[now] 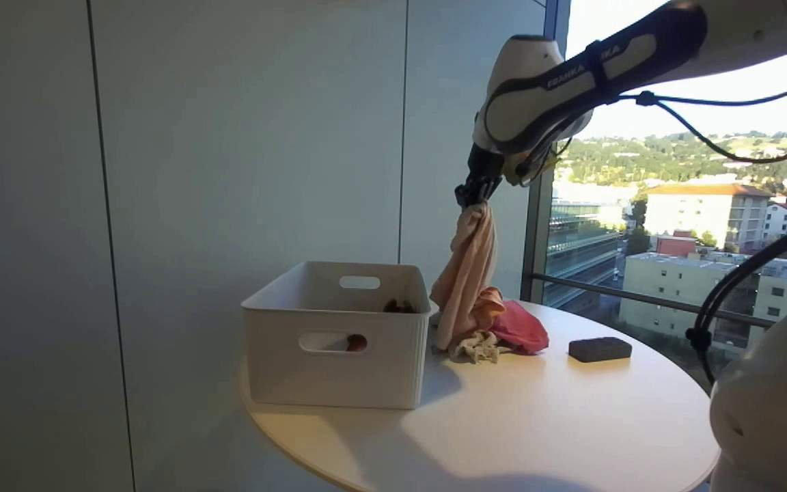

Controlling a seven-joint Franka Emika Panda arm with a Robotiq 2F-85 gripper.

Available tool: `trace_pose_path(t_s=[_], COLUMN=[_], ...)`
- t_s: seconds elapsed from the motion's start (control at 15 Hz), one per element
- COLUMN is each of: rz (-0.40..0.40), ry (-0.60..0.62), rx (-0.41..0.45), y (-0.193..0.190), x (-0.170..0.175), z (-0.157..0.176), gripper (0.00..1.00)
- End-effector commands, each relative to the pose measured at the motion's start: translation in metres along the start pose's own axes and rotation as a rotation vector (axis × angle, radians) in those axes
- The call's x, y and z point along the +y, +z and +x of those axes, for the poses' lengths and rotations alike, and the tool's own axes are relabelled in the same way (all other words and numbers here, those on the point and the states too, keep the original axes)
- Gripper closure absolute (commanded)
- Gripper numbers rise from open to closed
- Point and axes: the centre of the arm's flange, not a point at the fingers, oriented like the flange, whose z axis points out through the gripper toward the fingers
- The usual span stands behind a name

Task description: Remove the clothes and moose toy from the white basket

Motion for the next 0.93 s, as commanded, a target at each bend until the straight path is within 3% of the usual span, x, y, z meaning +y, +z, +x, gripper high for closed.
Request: trace_pose_path(t_s=[0.0, 0.13, 0.2, 0.4, 0.73, 0.87], rz=[-0.036, -0.039, -0.046, -0.089, -0.229, -0.248], ry=[0.021, 0.035, 0.034, 0.025, -0.048, -0.096], rx=[-0.162, -0.246, -0.252, -0.21, 0.01, 0.123], y=[0.102, 0.144, 0.157, 0.156, 0.038, -0.014], x=[-0.02, -0.031, -0.032, -0.039, -0.041, -0.045], z=[-0.021, -0.038, -0.042, -0.032, 0.016, 0.03], gripper=[0.94, 0.94, 0.5, 0.36, 0.03, 0.0])
